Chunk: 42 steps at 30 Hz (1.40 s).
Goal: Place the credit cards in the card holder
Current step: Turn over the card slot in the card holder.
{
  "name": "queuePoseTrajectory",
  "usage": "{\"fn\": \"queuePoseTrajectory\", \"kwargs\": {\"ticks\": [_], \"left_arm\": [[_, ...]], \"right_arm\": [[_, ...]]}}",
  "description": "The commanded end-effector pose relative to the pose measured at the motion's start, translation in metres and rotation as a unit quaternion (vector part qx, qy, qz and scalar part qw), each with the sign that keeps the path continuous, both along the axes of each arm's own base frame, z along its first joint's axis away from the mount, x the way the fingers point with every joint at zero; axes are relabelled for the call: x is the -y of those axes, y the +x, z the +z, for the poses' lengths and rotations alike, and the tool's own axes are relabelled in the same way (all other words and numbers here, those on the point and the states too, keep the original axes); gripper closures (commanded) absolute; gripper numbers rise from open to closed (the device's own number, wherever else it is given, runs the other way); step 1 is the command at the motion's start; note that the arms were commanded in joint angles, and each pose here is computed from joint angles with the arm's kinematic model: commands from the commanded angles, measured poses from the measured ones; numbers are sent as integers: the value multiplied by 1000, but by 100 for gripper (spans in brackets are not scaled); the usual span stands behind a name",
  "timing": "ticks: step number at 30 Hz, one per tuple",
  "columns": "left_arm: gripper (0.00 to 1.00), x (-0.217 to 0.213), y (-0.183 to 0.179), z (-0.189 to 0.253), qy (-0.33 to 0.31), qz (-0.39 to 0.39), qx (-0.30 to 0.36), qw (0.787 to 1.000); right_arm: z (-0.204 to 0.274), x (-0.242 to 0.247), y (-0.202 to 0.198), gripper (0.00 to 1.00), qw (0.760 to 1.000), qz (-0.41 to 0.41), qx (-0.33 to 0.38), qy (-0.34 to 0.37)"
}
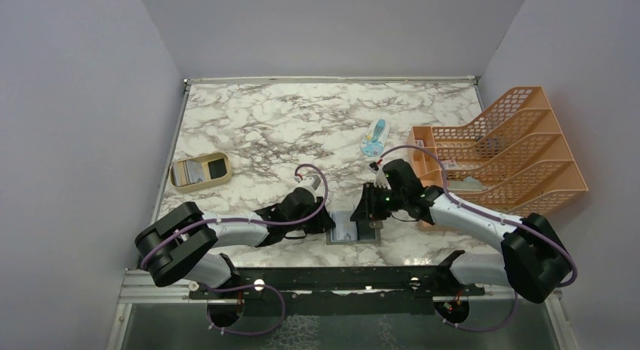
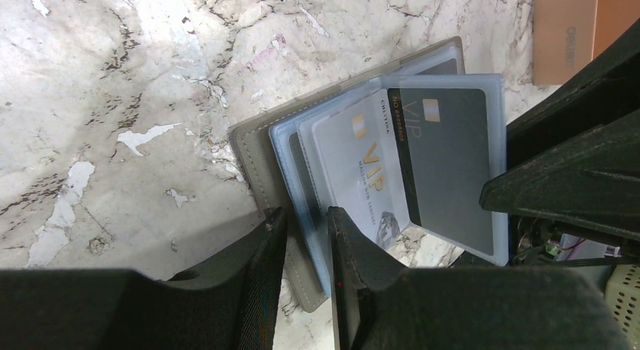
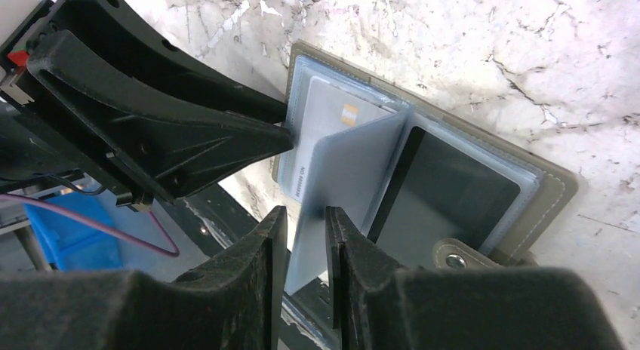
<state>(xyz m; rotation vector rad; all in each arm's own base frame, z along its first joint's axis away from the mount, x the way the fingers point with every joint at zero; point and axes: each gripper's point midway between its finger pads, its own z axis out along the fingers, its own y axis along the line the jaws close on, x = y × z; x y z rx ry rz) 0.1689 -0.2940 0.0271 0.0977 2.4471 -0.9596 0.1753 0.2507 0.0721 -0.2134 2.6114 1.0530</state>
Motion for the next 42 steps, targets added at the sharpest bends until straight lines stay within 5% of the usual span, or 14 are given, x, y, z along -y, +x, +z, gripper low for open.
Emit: {"fn": "queuePoseTrajectory", "kwargs": {"ticks": [1, 7, 12, 20, 31, 42], "left_arm": [[71, 0, -6, -3, 2, -8, -7, 1000], [71, 0, -6, -3, 3, -9, -7, 1000], [71, 0, -6, -2, 2, -8, -6, 1000], [71, -2, -7, -3, 3, -8, -7, 1000], [66, -1, 3, 30, -21, 14, 23, 999], [62, -6, 10, 24, 20, 13, 34, 999]], "right_arm": [[9, -12, 0, 78, 999, 11, 9, 39], [8, -17, -4, 86, 998, 22, 5, 61], [7, -19, -5, 76, 997, 28, 4, 68], [-8, -10, -2, 94, 999, 12, 1, 31], [-12, -4, 2, 67, 1000, 2, 1, 3], [-19, -16, 5, 67, 1000, 12, -6, 28]]}}
